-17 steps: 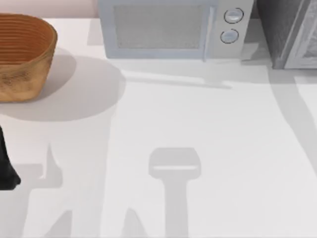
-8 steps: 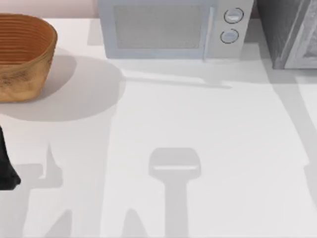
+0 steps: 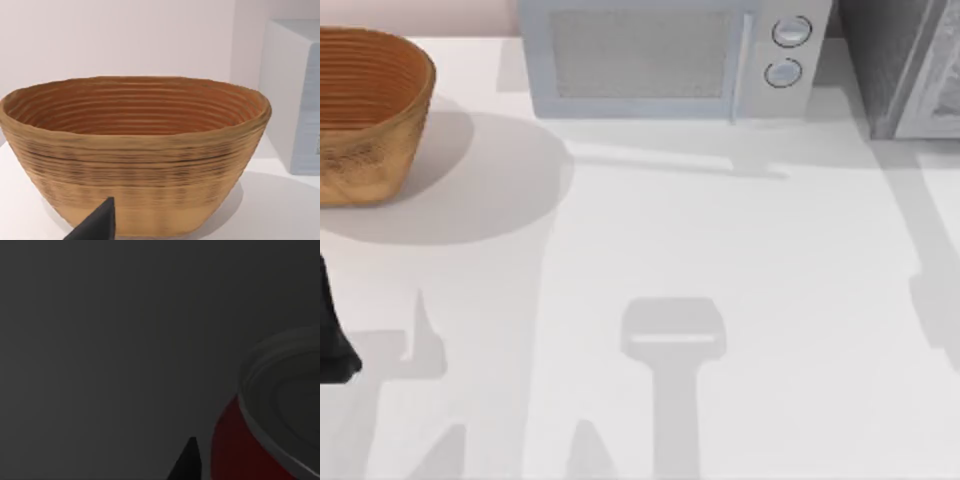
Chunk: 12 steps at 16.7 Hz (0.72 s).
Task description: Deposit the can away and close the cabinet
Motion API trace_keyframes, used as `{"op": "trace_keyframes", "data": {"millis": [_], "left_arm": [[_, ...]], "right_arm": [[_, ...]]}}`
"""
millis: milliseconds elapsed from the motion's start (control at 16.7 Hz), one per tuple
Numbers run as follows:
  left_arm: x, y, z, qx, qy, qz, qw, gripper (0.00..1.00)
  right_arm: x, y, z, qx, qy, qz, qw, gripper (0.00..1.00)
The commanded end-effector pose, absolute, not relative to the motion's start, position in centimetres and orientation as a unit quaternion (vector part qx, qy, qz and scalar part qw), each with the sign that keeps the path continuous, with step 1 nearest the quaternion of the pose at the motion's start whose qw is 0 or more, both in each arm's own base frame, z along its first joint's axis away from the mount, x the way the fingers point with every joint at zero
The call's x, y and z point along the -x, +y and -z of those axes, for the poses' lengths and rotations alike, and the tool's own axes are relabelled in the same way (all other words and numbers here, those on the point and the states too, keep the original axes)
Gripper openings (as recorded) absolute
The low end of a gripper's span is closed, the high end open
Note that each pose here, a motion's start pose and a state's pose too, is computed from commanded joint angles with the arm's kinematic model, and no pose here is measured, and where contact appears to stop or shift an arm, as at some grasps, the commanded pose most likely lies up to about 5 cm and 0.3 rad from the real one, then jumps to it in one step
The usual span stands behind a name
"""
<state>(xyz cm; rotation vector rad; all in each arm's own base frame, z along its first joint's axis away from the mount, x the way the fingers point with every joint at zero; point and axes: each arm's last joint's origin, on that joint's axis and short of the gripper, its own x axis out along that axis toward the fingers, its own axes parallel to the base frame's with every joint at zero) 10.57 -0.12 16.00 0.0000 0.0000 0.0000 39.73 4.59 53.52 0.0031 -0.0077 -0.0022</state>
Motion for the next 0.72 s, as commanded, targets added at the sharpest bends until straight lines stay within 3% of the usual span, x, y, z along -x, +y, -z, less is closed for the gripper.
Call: {"op": "trace_keyframes", "data": {"millis": [420, 720], "left_arm": [[-10.57, -0.12, -16.00, 0.000, 0.000, 0.000, 1.000, 1.00], [-10.57, -0.12, -16.00, 0.000, 0.000, 0.000, 1.000, 1.00]], "right_arm": [[-40.60, 4.49, -53.02, -0.002, 0.000, 0.001, 1.000, 0.00], [-40.60, 4.49, -53.02, -0.002, 0.000, 0.001, 1.000, 0.38]]}}
